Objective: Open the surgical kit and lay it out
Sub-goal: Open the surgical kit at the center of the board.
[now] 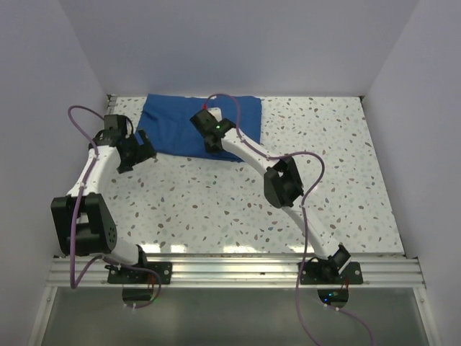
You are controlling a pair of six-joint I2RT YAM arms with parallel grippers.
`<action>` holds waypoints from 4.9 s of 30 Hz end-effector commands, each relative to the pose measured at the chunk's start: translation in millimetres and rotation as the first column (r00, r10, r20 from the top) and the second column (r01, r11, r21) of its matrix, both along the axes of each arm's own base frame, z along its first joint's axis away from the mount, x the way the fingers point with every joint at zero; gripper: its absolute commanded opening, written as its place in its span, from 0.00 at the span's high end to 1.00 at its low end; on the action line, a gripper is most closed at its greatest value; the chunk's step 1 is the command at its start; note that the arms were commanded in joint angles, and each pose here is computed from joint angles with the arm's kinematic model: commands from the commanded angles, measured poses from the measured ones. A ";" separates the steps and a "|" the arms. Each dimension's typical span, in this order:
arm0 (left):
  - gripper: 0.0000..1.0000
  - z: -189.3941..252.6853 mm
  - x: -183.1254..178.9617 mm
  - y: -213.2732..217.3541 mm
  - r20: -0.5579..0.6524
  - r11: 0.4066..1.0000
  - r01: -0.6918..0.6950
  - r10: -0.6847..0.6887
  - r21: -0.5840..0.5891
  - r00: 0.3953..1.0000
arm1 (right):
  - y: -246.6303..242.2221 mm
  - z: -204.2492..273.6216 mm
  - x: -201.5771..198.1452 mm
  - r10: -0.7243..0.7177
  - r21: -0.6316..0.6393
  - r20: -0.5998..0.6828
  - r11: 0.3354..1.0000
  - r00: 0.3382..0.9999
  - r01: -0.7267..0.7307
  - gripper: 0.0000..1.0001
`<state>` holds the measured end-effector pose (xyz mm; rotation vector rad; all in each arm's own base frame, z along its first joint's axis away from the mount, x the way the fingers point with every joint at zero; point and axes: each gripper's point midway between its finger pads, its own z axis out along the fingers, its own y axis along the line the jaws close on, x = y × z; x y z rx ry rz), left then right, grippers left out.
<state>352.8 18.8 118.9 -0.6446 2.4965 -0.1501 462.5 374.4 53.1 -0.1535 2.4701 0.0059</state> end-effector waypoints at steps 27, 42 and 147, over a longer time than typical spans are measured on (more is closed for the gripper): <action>0.04 -2.8 31.1 -74.8 0.028 0.984 0.180 -0.180 -0.003 0.983 | -379.1 124.2 -54.0 -0.662 -0.103 0.095 0.736 0.743 0.669 0.01; 0.04 -15.2 -15.1 -72.3 0.015 0.979 0.201 -0.202 0.012 0.979 | -349.2 150.1 77.4 -0.593 0.107 0.222 0.804 0.774 0.585 0.02; 0.01 57.2 27.0 -63.8 0.232 0.968 0.223 -0.244 0.113 0.942 | -215.0 126.7 -81.8 -0.240 0.319 -0.051 0.916 0.969 0.243 1.00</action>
